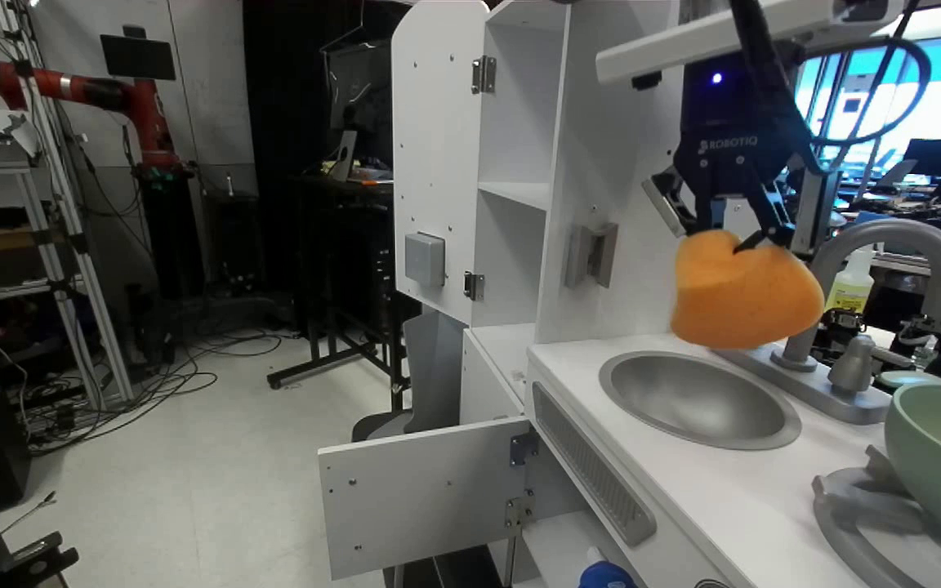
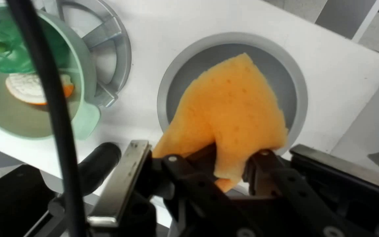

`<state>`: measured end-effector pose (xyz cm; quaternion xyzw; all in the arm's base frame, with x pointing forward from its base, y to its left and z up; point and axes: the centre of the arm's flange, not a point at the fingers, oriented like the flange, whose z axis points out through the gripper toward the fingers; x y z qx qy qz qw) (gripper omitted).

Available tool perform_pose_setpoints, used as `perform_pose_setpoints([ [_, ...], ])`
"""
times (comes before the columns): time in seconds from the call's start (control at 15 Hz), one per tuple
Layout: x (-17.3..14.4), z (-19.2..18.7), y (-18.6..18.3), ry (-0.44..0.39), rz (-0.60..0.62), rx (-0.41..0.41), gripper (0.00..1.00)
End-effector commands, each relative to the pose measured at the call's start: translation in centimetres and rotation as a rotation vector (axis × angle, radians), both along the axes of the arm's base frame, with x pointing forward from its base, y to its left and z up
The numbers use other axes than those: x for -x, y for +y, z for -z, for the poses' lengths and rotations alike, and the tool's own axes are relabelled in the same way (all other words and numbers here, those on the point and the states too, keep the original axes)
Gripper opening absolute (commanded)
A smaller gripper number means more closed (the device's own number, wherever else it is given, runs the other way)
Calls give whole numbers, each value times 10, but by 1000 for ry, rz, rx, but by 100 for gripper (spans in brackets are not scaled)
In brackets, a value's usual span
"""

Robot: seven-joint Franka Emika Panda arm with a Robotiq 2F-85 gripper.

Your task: Put the blue bottle and orange sponge inside the bottom cabinet

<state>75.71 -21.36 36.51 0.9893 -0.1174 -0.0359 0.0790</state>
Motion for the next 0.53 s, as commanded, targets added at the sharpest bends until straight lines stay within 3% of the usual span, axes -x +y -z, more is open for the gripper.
perform_pose_setpoints([
  [0.0, 69, -21, 33, 55, -136, -7, 2],
  [0.47, 87, -12, 75, 229, -458, -71, 2],
])
